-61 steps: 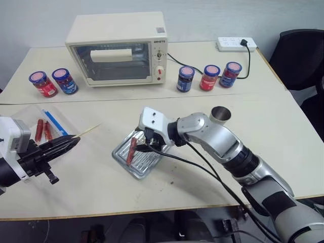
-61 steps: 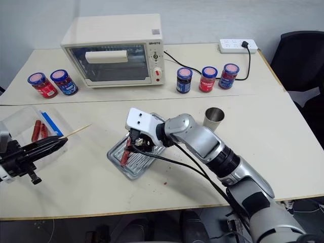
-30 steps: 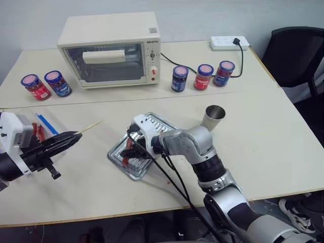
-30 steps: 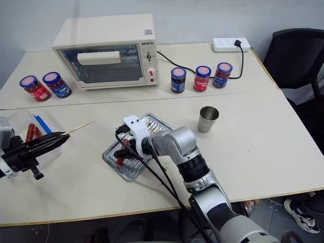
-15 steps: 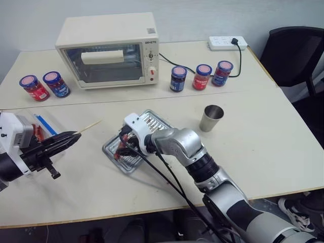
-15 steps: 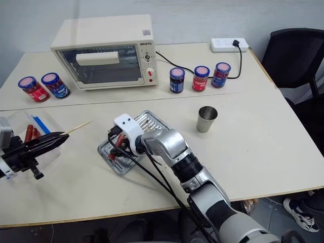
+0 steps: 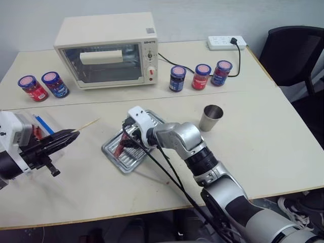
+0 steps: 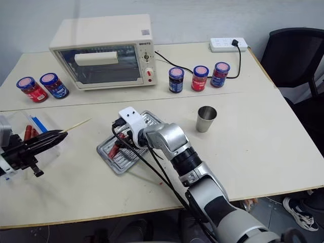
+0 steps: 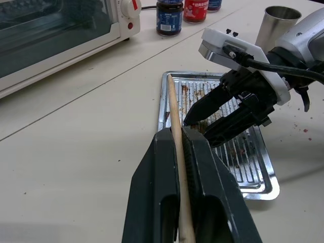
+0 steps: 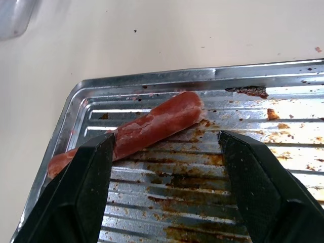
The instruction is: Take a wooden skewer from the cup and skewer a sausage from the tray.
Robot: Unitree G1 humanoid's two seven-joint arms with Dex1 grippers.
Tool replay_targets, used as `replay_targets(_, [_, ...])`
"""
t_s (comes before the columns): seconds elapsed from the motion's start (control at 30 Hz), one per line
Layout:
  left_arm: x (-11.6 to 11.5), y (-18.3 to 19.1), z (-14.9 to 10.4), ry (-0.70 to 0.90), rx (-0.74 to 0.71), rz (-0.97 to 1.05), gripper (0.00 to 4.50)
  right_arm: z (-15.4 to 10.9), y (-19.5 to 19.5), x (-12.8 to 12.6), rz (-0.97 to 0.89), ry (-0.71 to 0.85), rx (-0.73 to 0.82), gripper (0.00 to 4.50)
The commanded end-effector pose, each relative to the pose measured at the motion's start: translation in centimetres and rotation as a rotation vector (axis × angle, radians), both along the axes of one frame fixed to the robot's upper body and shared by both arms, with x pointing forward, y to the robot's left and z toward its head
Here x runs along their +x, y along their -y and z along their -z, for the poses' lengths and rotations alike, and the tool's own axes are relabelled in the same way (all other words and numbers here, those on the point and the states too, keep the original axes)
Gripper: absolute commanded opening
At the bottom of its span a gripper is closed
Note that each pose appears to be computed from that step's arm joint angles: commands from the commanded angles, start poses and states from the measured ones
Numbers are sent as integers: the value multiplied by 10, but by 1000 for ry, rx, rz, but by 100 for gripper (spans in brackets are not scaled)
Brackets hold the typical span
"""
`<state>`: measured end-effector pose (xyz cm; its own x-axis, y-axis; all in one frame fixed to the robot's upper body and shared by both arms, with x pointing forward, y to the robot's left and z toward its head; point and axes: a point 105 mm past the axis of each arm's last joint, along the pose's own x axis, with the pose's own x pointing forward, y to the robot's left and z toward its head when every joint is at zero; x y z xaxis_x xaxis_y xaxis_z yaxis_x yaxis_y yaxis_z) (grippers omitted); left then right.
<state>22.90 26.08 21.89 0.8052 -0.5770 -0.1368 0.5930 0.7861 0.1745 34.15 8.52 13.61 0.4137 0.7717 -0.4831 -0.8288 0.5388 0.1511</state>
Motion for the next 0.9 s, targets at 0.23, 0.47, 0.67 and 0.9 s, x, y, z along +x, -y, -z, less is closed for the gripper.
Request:
replay_targets(0.23, [-1, 0, -6, 37, 32, 2, 0, -24, -1, -1, -136, 198, -65, 339])
replay_targets(0.47, [-1, -2, -9, 52, 35, -12, 0, -55, -9, -8, -405, 412, -81, 339])
replay_targets(0.67, [-6, -3, -9, 58, 35, -29, 0, -59, -18, -18, -694, 598, -123, 339])
replay_targets(0.9, [-9, -4, -11, 63, 35, -48, 0, -39, -23, -20, -944, 787, -237, 339])
